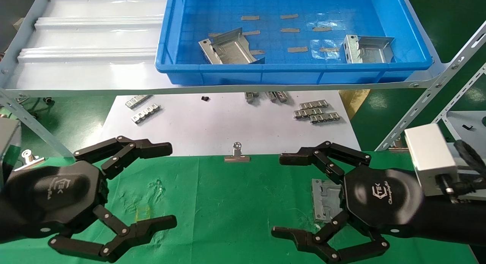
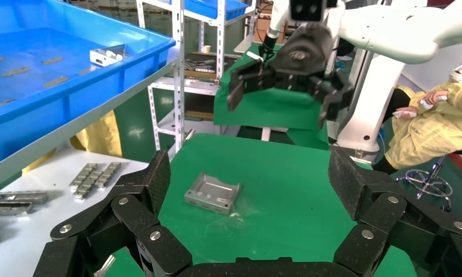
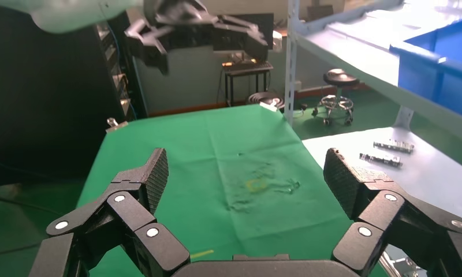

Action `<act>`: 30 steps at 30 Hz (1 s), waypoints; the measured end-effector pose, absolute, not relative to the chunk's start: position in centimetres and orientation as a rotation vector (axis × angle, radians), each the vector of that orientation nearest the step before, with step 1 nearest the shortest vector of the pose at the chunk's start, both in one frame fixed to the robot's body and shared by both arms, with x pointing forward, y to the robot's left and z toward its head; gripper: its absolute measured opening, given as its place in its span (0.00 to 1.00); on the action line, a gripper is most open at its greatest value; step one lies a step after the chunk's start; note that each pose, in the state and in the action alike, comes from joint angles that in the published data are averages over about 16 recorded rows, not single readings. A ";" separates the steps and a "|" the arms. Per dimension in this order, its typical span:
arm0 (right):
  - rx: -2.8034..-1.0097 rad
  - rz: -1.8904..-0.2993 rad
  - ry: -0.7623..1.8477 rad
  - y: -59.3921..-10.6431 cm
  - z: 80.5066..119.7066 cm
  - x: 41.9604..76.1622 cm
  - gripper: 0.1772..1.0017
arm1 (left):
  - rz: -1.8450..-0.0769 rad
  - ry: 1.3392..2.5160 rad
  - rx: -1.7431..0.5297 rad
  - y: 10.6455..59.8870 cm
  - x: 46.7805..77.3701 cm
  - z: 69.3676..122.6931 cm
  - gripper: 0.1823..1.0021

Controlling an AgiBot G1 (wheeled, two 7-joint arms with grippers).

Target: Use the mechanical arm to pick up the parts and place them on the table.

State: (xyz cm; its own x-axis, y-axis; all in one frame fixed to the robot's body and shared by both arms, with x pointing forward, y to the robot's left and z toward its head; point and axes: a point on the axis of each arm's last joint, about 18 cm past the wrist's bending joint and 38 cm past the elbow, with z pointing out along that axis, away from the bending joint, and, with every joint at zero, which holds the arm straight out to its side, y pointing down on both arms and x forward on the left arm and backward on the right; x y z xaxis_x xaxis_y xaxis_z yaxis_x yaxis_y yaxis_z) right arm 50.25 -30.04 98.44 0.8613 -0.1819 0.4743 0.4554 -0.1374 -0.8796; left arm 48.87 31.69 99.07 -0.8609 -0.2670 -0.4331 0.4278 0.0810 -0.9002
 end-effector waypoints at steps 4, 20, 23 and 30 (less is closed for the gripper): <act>-1.605 -0.555 -0.226 -30.1 98.9 48.8 1.00 | -1.832 1.868 0.158 31.7 48.9 99.1 1.00; -1.590 -0.555 -0.239 -30.2 99.4 46.9 1.00 | -1.832 1.868 0.158 31.7 48.9 99.1 1.00; -1.591 -0.554 -0.237 -30.2 99.3 47.1 1.00 | -1.832 1.868 0.158 31.7 48.9 99.1 1.00; -1.593 -0.553 -0.233 -30.2 99.3 47.3 1.00 | -1.832 1.868 0.158 31.7 48.9 99.1 1.00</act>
